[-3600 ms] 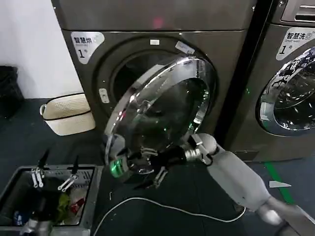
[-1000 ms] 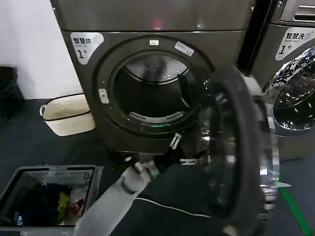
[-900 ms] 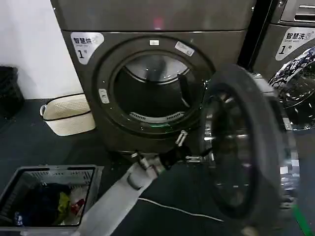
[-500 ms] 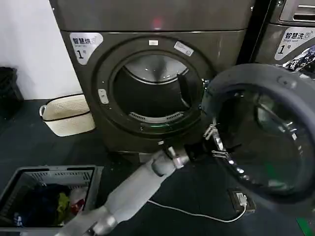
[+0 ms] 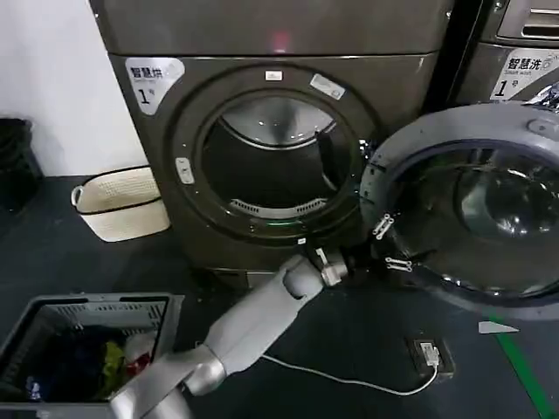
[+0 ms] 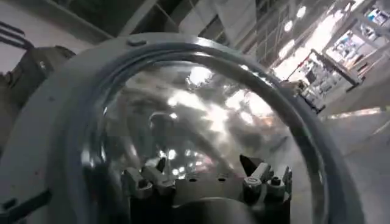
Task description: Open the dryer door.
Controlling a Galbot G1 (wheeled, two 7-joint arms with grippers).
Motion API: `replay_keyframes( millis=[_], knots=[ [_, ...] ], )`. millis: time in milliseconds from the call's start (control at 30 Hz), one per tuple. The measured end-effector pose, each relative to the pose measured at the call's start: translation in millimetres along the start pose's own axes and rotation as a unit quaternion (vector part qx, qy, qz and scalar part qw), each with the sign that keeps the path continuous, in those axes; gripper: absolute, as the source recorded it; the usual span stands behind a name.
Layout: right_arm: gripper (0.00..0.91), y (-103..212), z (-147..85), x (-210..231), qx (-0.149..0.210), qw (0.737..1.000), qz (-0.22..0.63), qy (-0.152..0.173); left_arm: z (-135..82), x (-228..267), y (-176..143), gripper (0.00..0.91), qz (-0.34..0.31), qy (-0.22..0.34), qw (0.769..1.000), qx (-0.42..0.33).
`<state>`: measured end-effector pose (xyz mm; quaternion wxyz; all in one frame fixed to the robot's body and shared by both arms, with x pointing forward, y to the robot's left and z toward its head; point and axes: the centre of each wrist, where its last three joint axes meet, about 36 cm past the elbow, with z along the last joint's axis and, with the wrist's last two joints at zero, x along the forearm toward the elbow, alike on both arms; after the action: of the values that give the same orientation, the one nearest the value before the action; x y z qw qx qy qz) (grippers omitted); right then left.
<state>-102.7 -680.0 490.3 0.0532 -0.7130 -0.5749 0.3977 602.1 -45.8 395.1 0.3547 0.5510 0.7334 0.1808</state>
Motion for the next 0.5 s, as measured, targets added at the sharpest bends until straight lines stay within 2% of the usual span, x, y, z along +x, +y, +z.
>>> replay_keyframes(
  millis=[200, 400, 500],
  knots=[
    [0.907, -6.8, 6.1, -18.4, 0.005, 1.0, 0.004, 0.007, -13.6, -13.2, 10.9, 0.907, 0.028, -0.019, 0.999, -0.039],
    [0.907, -1.4, 4.6, -24.5, 0.002, 1.0, -0.004, 0.007, -35.6, -29.3, 23.4, 0.907, 0.057, -0.072, 0.992, -0.084],
    [0.907, -0.3, 4.4, -26.7, 0.002, 1.0, -0.01, 0.003, -33.2, 2.8, 38.5, 0.907, 0.081, -0.051, 0.988, -0.119]
  ],
)
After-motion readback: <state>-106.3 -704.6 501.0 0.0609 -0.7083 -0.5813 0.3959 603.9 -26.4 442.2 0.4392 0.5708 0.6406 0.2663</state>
